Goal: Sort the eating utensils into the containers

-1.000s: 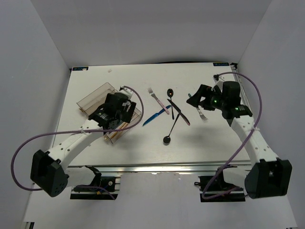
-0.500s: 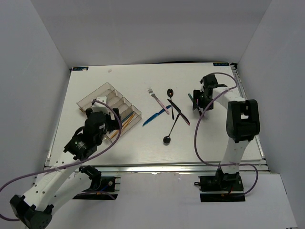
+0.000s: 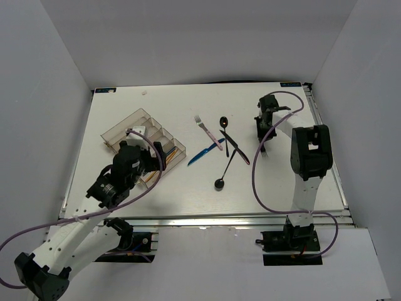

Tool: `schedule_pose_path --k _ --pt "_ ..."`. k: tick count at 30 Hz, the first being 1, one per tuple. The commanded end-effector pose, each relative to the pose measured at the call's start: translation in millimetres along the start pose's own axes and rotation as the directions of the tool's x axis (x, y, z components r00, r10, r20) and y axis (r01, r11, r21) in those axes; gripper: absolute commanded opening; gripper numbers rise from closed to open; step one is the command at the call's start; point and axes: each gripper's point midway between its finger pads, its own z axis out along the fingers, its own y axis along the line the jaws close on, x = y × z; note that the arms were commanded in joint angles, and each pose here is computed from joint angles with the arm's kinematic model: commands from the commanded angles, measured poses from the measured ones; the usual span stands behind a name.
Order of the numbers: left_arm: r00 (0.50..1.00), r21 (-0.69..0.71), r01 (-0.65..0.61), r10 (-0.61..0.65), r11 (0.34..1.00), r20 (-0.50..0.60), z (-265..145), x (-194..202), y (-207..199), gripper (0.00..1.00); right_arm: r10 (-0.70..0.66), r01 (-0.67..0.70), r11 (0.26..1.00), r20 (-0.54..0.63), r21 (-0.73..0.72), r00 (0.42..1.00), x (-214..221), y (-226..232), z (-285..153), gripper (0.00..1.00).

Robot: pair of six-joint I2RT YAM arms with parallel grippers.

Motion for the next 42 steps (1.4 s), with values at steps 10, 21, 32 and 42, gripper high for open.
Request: schedule_pose_path --k 10,21,32,42 --pt "0.914 0.59 0.319 -0.406 0.742 0.015 -17.1 -106.6 -135.4 0.98 0.095 0.039 0.865 0.24 -0.501 0.966 -4.7 107.6 -140.0 0.0" --pt "0.86 0.533 0.48 -0.494 0.697 -0.127 37.2 -102.8 -187.7 0.98 0.149 0.242 0.591 0.399 -0.77 0.905 39.2 214.1 -273.3 0.0" --pt "0.868 0.45 0.49 -0.464 0.747 -0.177 58.1 -74.6 -185.7 0.53 0.067 0.366 0.508 0.459 -0.78 0.886 59.8 250.3 -310.5 0.0" --pt "0.954 0.4 0.298 -0.279 0.867 -0.107 61.2 -76.2 -169.8 0.0 0.124 0.397 0.499 0.516 -0.77 0.847 56.1 248.0 -333.1 0.29"
